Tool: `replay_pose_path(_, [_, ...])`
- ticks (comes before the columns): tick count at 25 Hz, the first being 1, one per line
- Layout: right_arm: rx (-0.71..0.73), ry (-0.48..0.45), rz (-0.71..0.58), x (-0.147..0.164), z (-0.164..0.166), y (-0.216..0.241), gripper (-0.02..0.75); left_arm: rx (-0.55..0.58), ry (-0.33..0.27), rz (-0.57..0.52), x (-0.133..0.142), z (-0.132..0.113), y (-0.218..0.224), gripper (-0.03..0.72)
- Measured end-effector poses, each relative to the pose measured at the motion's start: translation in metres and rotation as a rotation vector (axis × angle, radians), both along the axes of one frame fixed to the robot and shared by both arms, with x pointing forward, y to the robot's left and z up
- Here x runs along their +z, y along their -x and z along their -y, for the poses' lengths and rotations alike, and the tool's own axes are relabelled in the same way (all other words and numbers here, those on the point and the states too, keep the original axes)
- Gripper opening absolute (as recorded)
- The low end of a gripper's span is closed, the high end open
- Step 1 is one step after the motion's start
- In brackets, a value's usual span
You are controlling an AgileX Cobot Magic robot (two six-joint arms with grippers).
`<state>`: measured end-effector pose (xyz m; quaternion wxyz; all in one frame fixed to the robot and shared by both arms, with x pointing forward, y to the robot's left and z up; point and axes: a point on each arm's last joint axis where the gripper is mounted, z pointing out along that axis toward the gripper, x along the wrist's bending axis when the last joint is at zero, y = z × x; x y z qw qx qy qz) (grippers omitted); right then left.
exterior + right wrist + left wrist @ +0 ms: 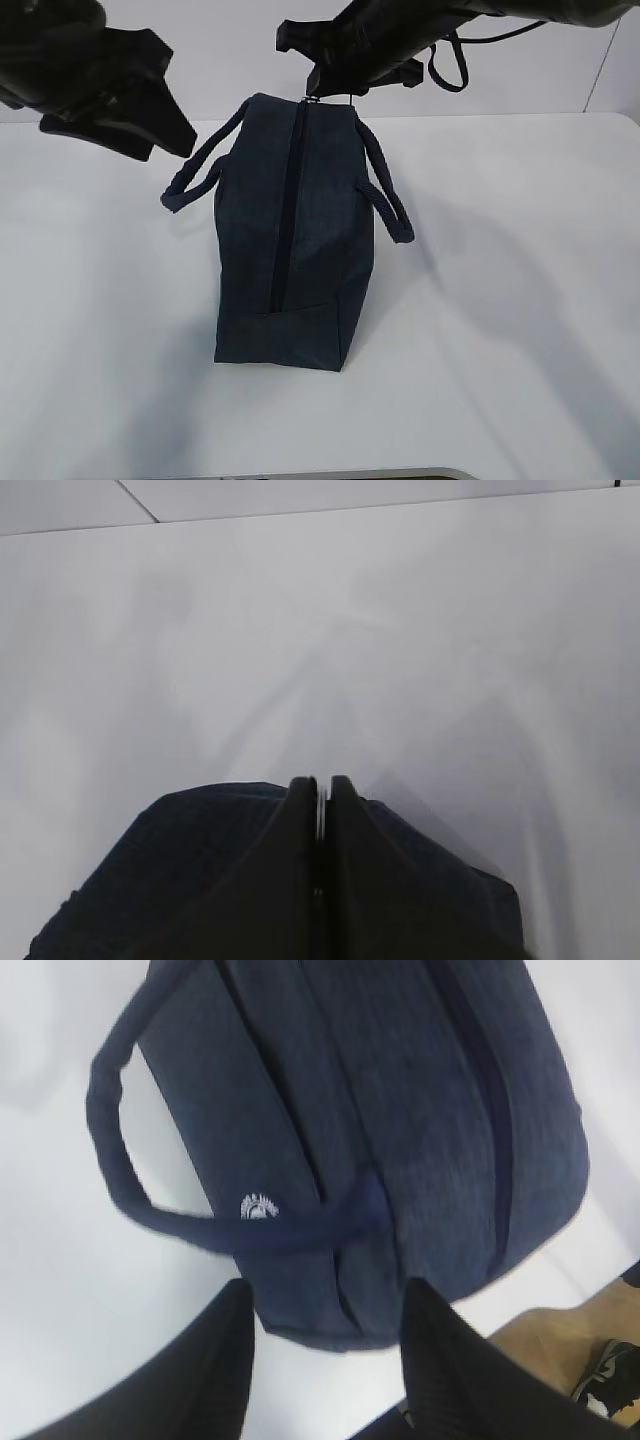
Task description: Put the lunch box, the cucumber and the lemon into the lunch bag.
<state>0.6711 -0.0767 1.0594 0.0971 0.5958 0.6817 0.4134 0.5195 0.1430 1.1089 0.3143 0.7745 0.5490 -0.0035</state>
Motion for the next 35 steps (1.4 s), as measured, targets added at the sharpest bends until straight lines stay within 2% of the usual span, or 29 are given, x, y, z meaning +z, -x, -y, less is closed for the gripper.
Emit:
replay_pose_path(5, [0.009,0.006,-0.02,0.002,0.0,0.001,0.006,-0.004,-0.001,-0.006,-0.003,0.014,-0.029,0.328])
replay_pose_path(11, [0.014,-0.009,0.012,0.019,-0.001,0.0,0.006,-0.004,0.009,-0.047,-0.02,0.027,-0.056,0.305])
replay_pose_path(17, [0.018,-0.012,0.015,0.024,-0.002,0.0,0.006,-0.011,0.051,-0.104,-0.035,0.036,-0.063,0.291])
replay_pose_path(22, [0.019,-0.01,0.011,0.024,-0.002,0.0,0.006,-0.012,0.09,-0.122,-0.035,0.039,-0.063,0.288])
replay_pose_path(27, [0.017,-0.009,0.01,0.024,-0.001,0.0,0.006,-0.017,0.096,-0.125,-0.036,0.04,-0.063,0.286])
replay_pose_path(30, [0.018,-0.008,0.008,0.024,-0.001,0.0,0.006,-0.023,0.076,-0.111,-0.039,0.039,-0.065,0.221])
replay_pose_path(33, [0.019,-0.009,0.005,0.023,-0.001,0.0,0.006,-0.037,0.06,-0.089,-0.039,0.039,-0.066,0.075])
replay_pose_path(35, [0.018,-0.013,0.003,0.023,-0.001,0.0,0.006,-0.053,0.05,-0.08,-0.039,0.038,-0.066,0.022])
